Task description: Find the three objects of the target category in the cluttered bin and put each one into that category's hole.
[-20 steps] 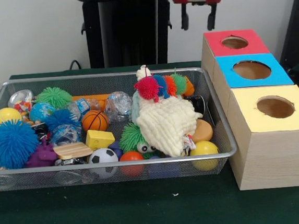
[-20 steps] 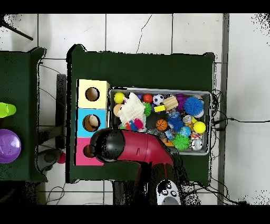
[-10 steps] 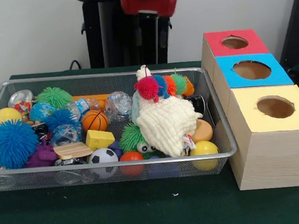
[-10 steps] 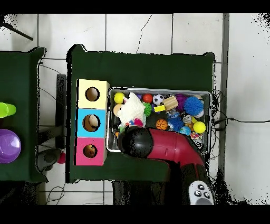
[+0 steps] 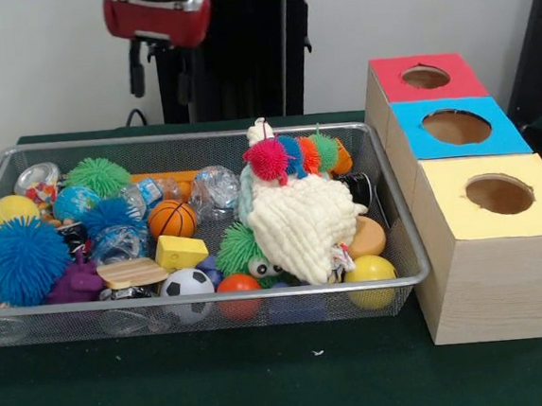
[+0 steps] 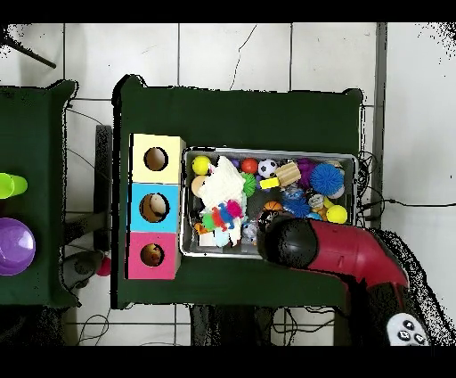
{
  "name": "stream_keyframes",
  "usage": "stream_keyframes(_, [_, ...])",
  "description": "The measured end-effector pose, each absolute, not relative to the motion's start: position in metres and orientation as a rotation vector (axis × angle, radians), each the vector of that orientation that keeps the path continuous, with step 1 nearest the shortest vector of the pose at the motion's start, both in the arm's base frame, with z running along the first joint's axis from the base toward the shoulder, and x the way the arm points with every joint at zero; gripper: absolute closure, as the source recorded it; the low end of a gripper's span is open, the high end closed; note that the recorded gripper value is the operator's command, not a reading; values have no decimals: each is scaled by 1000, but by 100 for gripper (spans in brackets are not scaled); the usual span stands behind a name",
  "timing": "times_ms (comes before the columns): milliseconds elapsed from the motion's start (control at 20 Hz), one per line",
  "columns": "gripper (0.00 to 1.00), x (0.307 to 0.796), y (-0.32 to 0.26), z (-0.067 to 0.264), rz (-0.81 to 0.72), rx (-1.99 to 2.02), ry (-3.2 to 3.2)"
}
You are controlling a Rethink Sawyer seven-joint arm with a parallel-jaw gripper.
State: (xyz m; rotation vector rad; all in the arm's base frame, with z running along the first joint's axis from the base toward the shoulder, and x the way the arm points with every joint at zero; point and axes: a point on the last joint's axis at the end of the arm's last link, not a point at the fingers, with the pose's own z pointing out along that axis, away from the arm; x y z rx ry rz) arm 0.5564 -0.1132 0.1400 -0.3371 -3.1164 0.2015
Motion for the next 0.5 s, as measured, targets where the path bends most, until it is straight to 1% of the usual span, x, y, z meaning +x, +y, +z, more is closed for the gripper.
stream_keyframes(200, [0,556,-142,142,221,-347,-3130])
stream_keyframes(250, [0,556,-156,143,234,-344,-3139])
stream_keyframes(500, [0,552,-179,141,282,-297,-3151])
